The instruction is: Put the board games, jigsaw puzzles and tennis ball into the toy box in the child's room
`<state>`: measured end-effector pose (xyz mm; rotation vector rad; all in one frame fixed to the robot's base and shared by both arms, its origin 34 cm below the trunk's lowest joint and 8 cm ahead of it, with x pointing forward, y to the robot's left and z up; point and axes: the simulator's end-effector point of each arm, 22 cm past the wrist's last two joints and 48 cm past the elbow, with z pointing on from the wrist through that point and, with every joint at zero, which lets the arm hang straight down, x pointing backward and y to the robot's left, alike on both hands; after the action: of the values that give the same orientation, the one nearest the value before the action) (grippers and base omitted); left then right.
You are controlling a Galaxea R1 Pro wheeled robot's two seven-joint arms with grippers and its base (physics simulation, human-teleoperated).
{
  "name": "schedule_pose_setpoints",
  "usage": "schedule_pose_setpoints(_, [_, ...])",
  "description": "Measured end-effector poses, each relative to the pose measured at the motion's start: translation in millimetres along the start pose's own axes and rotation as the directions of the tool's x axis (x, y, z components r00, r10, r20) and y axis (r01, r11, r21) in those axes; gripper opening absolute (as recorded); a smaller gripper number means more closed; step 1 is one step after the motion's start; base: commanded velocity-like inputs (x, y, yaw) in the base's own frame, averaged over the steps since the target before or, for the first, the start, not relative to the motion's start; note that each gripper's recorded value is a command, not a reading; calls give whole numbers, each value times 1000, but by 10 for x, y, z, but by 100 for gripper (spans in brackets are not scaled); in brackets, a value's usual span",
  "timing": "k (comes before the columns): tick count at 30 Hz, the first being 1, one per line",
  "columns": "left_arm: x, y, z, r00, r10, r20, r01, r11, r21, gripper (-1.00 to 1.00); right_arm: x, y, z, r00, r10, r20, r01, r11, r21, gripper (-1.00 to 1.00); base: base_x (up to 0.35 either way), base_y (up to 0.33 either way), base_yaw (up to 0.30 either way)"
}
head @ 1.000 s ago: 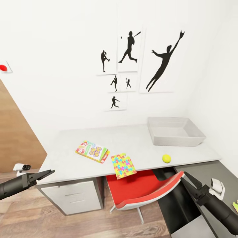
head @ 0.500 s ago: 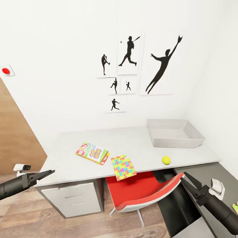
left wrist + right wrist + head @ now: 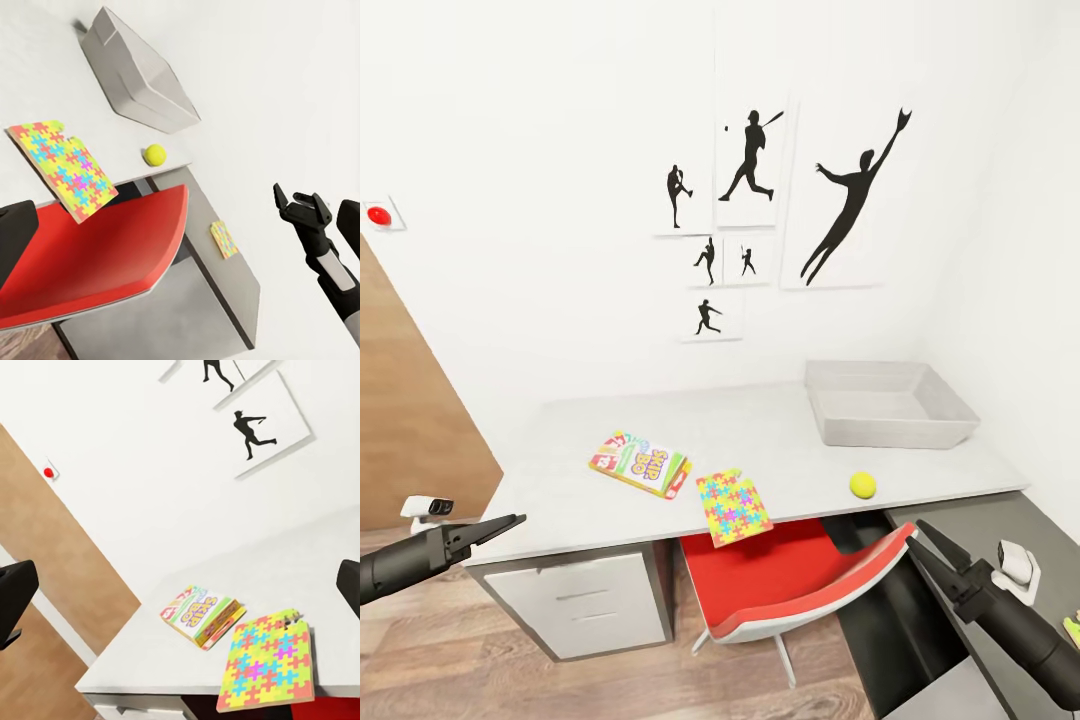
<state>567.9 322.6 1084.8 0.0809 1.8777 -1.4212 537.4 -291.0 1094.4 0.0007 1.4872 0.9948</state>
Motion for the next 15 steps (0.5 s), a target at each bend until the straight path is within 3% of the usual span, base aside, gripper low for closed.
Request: schedule_pose_setpoints(15, [0,0,0,1000,0,0,0,1000,0,100,13,-20,-10,1000,8,-1,-8,1000,4,100,0,0,0])
